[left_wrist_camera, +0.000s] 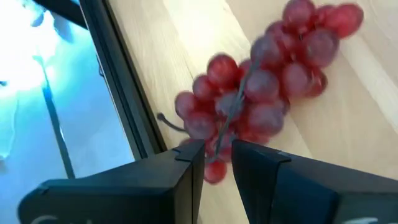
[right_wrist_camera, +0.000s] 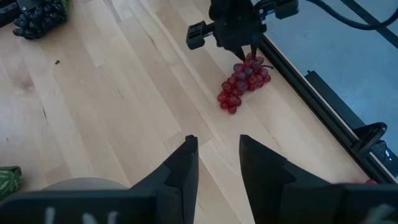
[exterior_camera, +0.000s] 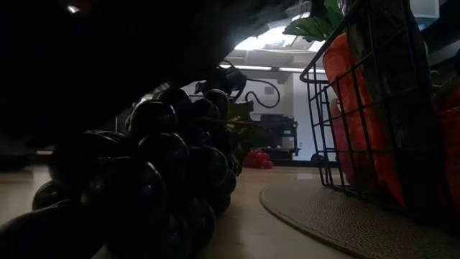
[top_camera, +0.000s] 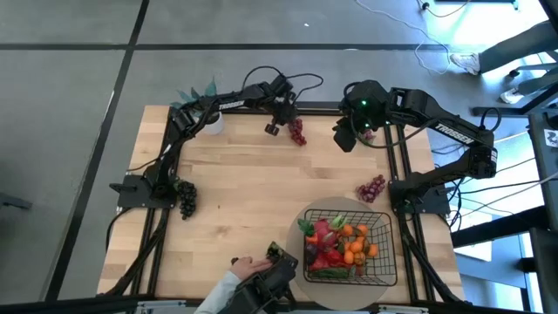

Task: Build produce basket
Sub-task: Put the top left red grapes into the black wire basket

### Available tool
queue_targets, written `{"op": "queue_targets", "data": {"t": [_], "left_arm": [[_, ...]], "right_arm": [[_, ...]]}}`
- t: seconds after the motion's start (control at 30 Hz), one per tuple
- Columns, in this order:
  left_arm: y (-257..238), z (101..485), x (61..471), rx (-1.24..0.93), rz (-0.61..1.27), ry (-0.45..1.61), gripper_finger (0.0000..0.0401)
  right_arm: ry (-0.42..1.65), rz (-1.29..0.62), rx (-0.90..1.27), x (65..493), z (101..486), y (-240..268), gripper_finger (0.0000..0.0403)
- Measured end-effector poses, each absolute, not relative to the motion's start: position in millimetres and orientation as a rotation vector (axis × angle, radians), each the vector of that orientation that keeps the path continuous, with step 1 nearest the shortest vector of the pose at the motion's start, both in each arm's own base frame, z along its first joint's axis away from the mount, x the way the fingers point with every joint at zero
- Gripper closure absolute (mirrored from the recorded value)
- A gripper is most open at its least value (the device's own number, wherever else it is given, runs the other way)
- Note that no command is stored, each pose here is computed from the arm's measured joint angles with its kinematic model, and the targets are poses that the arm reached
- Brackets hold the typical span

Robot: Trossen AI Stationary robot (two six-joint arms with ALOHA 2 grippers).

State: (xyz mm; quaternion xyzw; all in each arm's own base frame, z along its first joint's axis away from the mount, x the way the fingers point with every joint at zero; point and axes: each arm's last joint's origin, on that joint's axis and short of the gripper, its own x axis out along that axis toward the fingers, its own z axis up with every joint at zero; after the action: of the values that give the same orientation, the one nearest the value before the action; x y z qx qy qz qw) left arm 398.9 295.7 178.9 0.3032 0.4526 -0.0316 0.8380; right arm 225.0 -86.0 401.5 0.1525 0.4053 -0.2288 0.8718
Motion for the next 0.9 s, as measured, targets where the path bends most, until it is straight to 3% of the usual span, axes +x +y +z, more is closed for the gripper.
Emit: {"op": "queue_targets", "data": {"t": [0.9], "left_arm": [[294.9, 174.1, 398.7, 0.637, -0.103, 0.909, 0.0332]], "right_arm": [[0.849, -0.477, 0.315, 225.0, 401.5, -86.1, 0.0299]]}}
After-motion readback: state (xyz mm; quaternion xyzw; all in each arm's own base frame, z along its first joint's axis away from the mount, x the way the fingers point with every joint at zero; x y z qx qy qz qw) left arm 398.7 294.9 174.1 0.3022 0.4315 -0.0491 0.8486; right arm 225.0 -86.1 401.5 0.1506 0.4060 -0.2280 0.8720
